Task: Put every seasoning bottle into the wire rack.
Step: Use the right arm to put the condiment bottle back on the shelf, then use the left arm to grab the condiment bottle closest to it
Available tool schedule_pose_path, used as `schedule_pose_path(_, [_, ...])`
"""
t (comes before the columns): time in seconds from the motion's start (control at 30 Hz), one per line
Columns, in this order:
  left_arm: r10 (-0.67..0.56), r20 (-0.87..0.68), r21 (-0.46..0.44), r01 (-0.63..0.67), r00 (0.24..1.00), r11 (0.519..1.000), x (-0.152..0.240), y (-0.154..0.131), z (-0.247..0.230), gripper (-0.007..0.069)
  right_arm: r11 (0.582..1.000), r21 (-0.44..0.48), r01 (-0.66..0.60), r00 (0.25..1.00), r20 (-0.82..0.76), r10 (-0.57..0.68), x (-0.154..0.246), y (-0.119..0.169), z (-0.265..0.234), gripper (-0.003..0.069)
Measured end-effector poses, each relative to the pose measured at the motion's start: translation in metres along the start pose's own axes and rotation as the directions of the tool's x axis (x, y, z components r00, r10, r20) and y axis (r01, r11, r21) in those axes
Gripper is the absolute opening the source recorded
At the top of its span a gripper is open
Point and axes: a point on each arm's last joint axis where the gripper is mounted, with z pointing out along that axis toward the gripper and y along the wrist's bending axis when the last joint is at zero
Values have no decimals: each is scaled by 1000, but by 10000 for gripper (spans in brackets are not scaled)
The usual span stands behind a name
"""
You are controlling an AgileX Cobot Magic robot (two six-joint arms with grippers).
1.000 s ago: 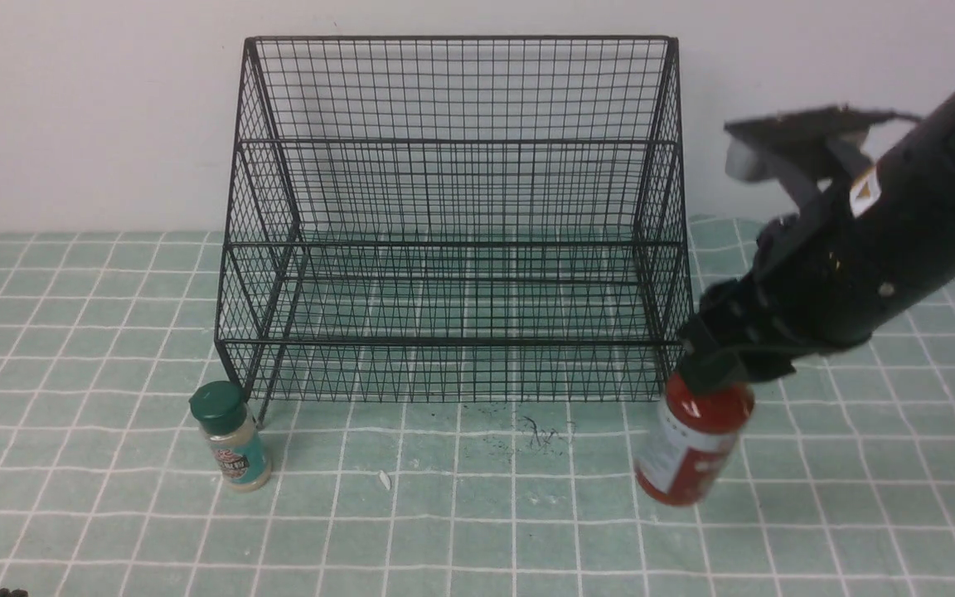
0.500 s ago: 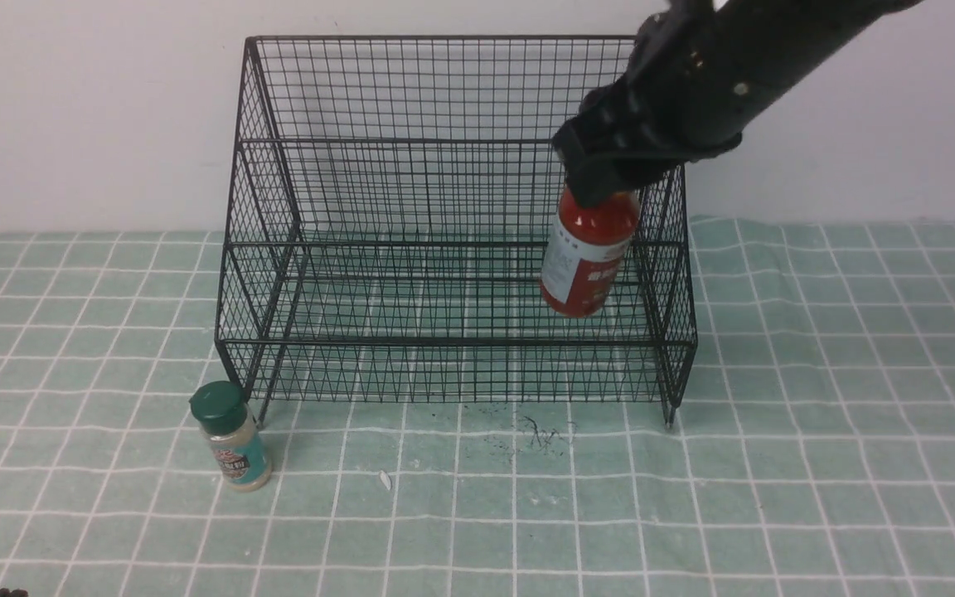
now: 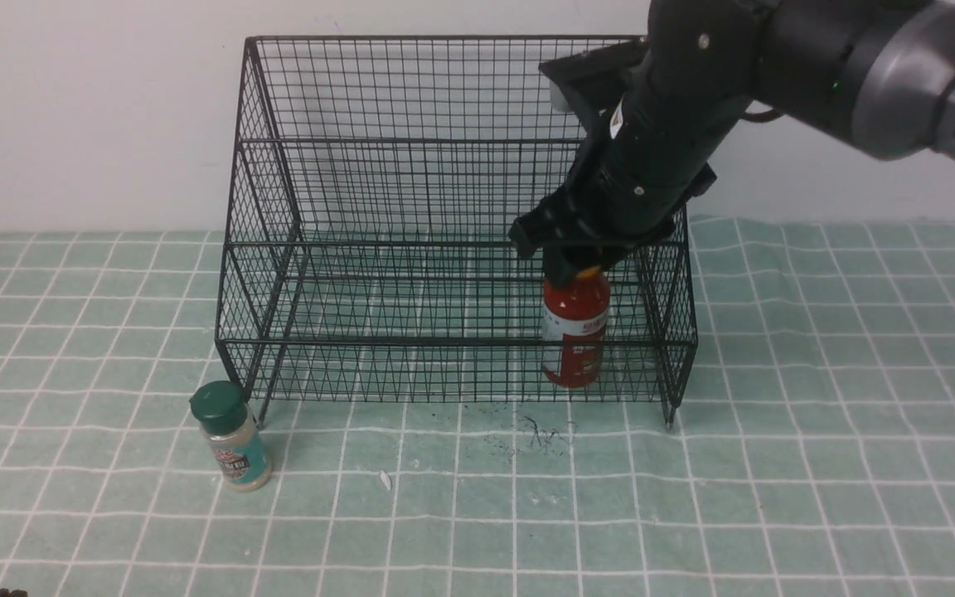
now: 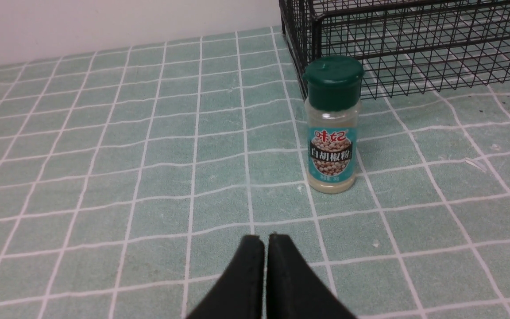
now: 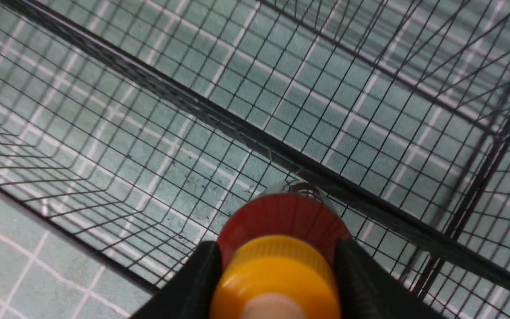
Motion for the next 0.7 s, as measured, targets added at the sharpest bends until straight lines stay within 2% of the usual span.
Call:
schedule_pose_path(0.13, [0,-1,0,0,1000,1000,0,0,0,-6,1000,0,-8,1000,-8,8,0,0,0,324])
schedule_pose_path(0.27, [0,-1,0,0,1000,1000,0,0,0,-6,1000,6,-6,1000,-27,6,2,0,-4,442])
schedule_pose_path(0.3, [0,-1,0,0,1000,1000,0,0,0,-6,1000,12,-2,1000,-13,2,2,-1,-14,498])
schedule_pose_path(0.43, [0,-1,0,0,1000,1000,0,0,0,-6,1000,24,8,997,82,-10,4,-1,-63,540])
schedule_pose_path(0.53, [0,-1,0,0,1000,1000,0,0,0,-6,1000,19,11,980,198,-15,13,1,-123,498])
schedule_pose_path(0.57, [0,-1,0,0,1000,1000,0,0,0,-6,1000,18,12,978,206,-15,14,1,-127,491])
schedule_pose_path(0.6, [0,-1,0,0,1000,1000,0,0,0,-6,1000,16,11,971,239,-15,18,1,-144,455])
schedule_pose_path(0.7, [0,-1,0,0,1000,1000,0,0,0,-6,1000,0,3,920,393,-3,49,2,-220,248])
